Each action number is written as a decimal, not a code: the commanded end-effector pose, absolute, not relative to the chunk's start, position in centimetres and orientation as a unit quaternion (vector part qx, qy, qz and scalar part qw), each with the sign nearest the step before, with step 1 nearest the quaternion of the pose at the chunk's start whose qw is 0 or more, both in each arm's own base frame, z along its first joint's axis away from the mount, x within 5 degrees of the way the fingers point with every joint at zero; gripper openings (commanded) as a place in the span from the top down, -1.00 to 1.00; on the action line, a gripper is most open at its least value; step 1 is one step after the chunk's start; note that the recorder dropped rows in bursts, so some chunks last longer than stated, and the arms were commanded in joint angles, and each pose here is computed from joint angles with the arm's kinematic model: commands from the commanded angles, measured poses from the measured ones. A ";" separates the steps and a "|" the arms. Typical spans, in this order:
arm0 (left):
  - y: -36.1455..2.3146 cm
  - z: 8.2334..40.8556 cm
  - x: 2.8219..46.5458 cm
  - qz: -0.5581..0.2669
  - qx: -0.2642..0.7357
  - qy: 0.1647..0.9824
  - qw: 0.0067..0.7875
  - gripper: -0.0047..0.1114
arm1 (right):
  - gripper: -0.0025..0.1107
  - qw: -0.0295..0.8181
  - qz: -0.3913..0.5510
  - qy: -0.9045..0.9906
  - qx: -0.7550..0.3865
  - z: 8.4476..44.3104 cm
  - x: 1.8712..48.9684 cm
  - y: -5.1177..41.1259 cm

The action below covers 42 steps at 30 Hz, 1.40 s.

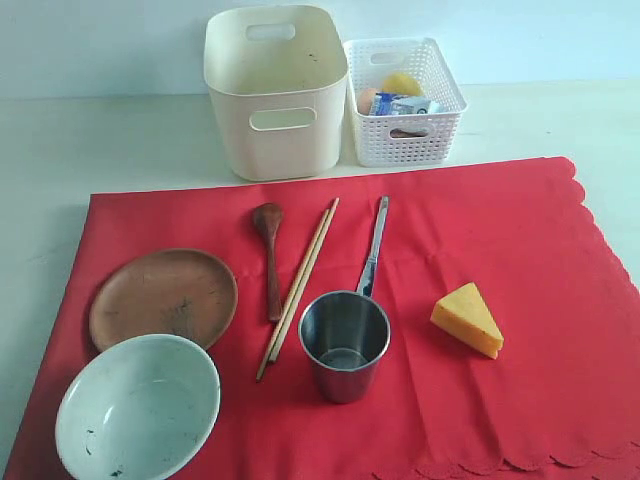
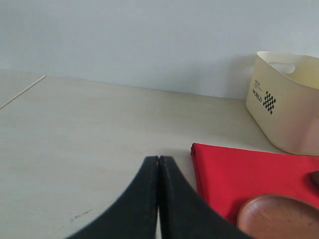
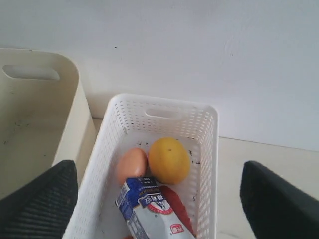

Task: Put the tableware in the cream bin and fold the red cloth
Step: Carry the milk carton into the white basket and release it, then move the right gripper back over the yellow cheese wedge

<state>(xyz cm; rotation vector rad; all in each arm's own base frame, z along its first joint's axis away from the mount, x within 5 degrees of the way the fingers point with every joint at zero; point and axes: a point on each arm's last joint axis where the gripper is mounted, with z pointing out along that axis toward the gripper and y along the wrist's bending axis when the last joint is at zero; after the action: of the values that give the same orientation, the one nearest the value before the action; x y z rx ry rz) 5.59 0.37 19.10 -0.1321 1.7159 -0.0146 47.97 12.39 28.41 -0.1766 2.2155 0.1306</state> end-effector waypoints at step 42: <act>0.4 19.4 5.6 -0.009 -0.060 0.749 0.660 0.89 | 0.96 0.244 0.129 0.954 -0.114 26.6 26.2 8.9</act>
<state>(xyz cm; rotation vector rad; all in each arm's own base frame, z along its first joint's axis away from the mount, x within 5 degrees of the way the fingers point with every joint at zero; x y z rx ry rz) 5.59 0.37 19.10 -0.1321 1.7159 -0.0146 27.73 8.93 27.60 -0.2784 2.6009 0.3194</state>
